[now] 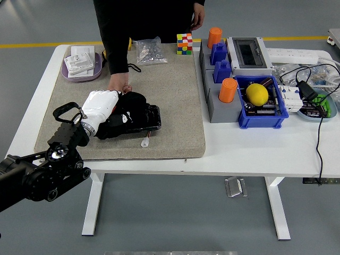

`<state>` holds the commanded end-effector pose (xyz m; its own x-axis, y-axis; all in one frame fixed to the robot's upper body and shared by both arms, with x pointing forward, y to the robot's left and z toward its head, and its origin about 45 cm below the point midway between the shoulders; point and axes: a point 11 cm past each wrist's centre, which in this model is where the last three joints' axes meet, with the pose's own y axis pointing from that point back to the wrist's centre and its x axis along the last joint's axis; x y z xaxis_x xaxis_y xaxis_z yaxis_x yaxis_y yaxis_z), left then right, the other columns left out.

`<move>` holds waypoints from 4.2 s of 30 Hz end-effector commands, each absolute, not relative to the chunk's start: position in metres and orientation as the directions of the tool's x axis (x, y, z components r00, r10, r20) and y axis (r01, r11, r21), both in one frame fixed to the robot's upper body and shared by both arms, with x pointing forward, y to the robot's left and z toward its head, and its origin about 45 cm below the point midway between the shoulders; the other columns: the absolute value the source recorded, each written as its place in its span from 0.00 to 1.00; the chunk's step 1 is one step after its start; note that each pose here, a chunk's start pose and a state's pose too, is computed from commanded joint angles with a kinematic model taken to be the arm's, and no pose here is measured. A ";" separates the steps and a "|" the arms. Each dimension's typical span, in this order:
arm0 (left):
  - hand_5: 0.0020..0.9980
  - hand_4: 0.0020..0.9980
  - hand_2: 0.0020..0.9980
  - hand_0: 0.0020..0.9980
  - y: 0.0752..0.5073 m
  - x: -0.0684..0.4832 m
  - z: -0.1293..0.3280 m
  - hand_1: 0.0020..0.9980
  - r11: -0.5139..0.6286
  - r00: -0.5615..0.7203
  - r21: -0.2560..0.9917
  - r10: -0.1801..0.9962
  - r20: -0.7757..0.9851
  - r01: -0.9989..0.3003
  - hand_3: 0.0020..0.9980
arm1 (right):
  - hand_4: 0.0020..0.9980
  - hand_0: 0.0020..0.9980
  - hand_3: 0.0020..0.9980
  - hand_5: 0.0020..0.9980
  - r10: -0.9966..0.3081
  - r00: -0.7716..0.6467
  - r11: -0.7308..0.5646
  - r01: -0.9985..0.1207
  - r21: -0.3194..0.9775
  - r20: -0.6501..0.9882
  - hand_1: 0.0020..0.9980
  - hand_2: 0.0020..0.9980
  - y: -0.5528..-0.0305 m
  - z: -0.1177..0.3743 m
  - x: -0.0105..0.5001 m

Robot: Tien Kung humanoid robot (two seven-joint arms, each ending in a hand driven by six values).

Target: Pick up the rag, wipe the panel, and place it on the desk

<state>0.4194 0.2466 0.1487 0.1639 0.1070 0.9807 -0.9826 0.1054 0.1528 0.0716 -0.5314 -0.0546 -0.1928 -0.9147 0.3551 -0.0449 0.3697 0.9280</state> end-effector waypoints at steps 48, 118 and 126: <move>0.00 0.32 0.46 0.21 0.351 0.418 0.158 0.13 -0.132 0.085 0.096 0.084 0.993 -0.987 0.39 | 0.98 0.72 0.58 0.55 -0.917 -0.207 0.355 -0.037 0.934 0.340 0.64 0.68 -0.523 -0.060 0.067; 0.57 1.00 0.82 0.49 0.400 0.408 0.160 0.76 -0.245 0.062 0.151 0.334 0.940 -0.958 0.81 | 0.97 0.72 0.58 0.55 -0.916 -0.221 0.350 -0.026 0.937 0.336 0.64 0.68 -0.522 -0.061 0.067; 0.58 0.98 0.81 0.48 0.403 0.406 0.177 0.76 -0.243 -0.006 0.094 0.383 0.924 -0.966 0.81 | 0.97 0.72 0.58 0.55 -0.916 -0.220 0.349 -0.020 0.937 0.336 0.63 0.68 -0.521 -0.062 0.064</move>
<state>0.4058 0.4028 0.1766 -0.0061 0.3831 0.9237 -0.9655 -0.2426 0.0942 0.0635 -0.5210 -0.0618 -0.2204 -0.9157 0.3361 -0.0202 0.3488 0.9370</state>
